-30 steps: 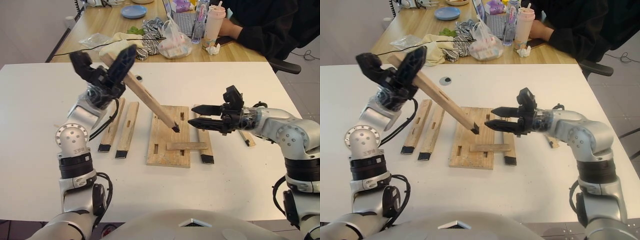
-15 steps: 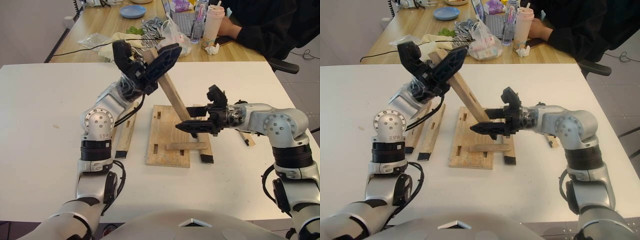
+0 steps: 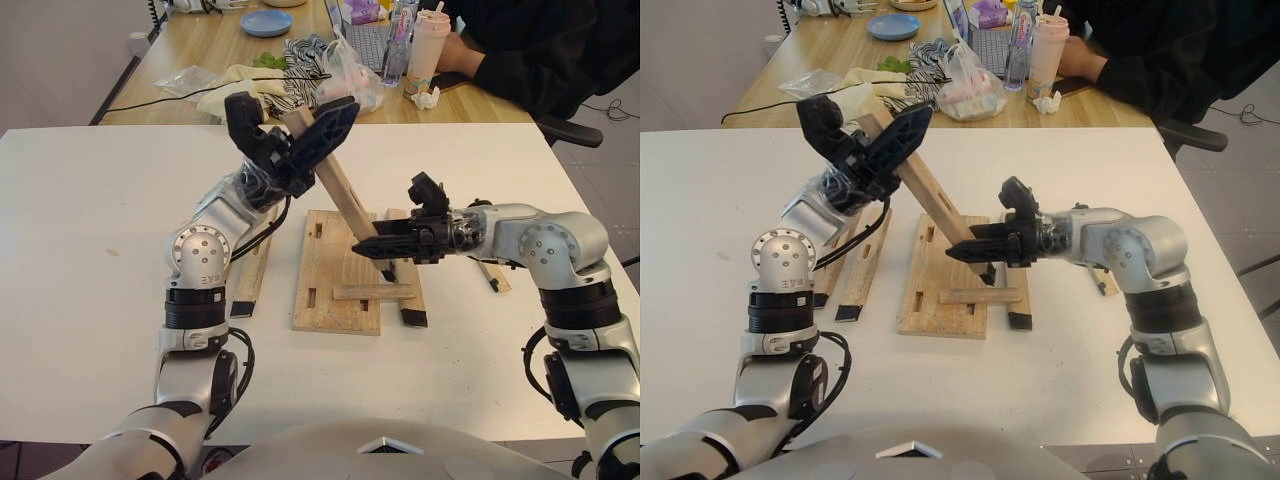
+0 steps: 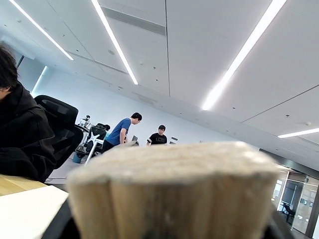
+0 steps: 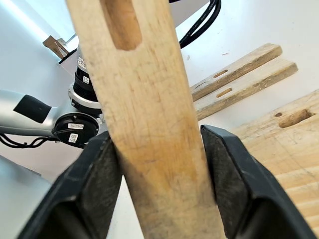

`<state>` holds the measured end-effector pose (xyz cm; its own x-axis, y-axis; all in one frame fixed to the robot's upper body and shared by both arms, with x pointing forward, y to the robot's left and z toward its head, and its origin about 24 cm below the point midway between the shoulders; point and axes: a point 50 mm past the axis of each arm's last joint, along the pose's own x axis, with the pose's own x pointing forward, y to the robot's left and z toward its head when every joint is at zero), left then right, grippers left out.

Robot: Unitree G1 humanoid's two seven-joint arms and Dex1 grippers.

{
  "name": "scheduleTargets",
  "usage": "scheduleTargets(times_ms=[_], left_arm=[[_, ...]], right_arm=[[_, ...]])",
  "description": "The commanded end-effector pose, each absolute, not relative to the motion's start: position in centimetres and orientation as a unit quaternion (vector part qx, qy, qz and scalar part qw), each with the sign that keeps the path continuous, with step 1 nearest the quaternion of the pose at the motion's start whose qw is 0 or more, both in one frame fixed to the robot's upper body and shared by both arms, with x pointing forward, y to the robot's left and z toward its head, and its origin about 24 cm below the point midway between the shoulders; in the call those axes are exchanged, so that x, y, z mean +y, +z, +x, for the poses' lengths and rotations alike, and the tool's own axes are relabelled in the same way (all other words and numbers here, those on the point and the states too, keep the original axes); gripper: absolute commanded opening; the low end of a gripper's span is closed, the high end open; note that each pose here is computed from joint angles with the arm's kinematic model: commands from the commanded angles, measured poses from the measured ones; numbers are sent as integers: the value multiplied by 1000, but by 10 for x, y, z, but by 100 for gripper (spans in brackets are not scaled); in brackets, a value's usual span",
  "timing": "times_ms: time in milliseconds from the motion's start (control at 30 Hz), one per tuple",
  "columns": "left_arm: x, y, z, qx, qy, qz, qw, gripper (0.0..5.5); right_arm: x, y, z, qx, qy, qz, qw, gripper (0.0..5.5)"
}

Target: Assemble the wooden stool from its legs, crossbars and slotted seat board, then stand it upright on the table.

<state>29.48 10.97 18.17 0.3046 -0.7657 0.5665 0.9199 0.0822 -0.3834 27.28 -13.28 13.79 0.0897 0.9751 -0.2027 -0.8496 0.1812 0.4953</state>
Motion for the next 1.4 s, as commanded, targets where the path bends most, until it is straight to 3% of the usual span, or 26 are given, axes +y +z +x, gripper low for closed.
scheduleTargets(times_ms=[33, 200, 300, 400, 567, 733, 867, 967, 1133, 1200, 1400], left_arm=[[112, 189, 303, -113, -563, -323, 752, 239], [115, 179, 307, -89, -522, -298, 794, 313], [134, 170, 333, -86, -393, -191, 896, 317], [161, 174, 348, -124, -289, -160, 936, 317], [197, 180, 350, -160, -180, -137, 961, 317], [188, 169, 343, -148, -161, -137, 966, 317], [193, 142, 326, -120, -122, -148, 974, 317], [186, 134, 319, -116, -110, -154, 975, 317], [185, 115, 309, -105, -74, -167, 978, 317], [189, 111, 307, -108, -61, -170, 978, 317], [194, 100, 298, -116, -18, -182, 976, 317]], right_arm=[[-132, 139, 277, 240, 614, 91, 747, 231], [-130, 130, 291, 225, 581, 53, 780, 217], [-134, 122, 299, 225, 556, 8, 800, 215], [-138, 106, 304, 251, 533, -17, 808, 202], [-144, 84, 304, 281, 513, -58, 809, 202], [-153, 72, 304, 303, 484, -79, 817, 202], [-149, 69, 304, 317, 501, -140, 793, 202], [-150, 69, 307, 321, 505, -152, 787, 268], [-155, 96, 322, 292, 504, -172, 795, 352], [-164, 119, 322, 270, 509, -186, 796, 356], [-186, 156, 290, 243, 624, -231, 706, 356]])
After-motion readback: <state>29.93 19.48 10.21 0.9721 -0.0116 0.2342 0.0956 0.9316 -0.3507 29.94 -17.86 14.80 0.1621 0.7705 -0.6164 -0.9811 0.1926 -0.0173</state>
